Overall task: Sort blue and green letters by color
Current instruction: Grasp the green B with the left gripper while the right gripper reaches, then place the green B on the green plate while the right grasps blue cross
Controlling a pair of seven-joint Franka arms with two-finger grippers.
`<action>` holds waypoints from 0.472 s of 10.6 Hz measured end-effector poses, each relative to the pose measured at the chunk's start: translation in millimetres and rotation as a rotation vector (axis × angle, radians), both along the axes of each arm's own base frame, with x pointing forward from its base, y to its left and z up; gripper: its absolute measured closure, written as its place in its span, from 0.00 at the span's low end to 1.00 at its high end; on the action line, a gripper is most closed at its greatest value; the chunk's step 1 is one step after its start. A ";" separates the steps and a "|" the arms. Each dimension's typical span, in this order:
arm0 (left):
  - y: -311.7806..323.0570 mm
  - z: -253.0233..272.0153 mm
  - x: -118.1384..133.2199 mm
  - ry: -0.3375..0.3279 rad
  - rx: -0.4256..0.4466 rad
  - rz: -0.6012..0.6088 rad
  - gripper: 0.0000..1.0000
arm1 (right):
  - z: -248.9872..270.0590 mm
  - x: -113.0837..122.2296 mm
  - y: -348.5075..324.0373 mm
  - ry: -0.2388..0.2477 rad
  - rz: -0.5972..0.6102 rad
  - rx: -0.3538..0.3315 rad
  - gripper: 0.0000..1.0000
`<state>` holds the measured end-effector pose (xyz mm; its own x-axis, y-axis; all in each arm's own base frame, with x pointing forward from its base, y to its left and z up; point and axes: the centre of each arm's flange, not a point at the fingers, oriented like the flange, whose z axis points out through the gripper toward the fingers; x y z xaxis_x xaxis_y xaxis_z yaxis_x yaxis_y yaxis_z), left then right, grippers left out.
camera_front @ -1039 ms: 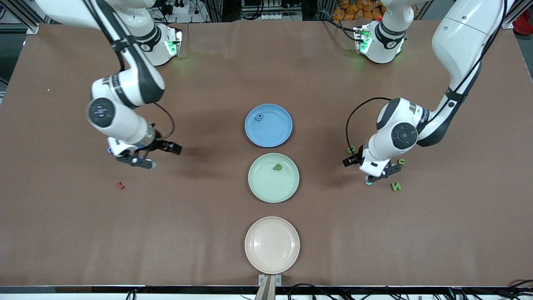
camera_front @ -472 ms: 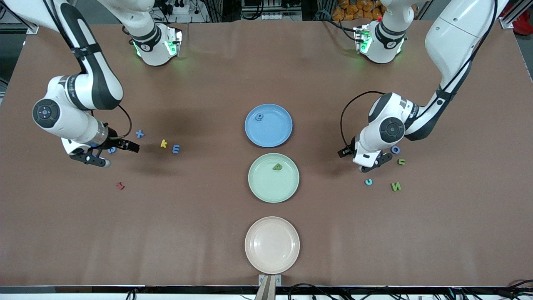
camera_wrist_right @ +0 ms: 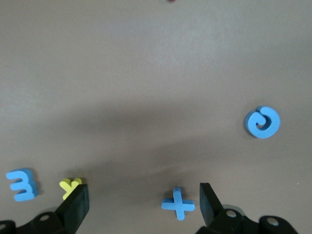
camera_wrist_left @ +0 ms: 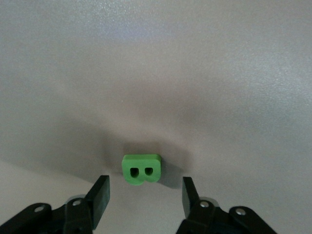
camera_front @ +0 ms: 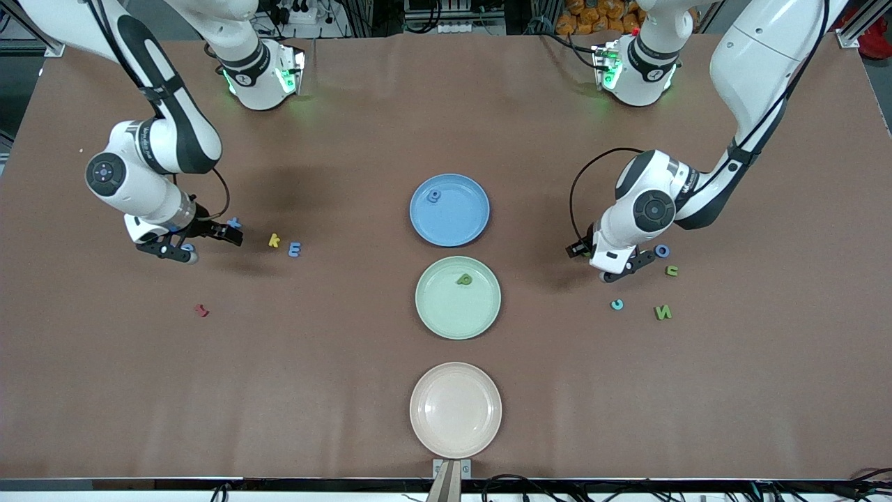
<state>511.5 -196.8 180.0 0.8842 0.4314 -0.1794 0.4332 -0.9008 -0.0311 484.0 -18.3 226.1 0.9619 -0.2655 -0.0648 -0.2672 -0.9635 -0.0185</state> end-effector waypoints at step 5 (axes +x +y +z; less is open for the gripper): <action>2.2 -0.7 0.4 -0.012 0.004 -0.009 0.37 | -27.3 -25.4 -9.0 0.015 -0.024 0.010 0.00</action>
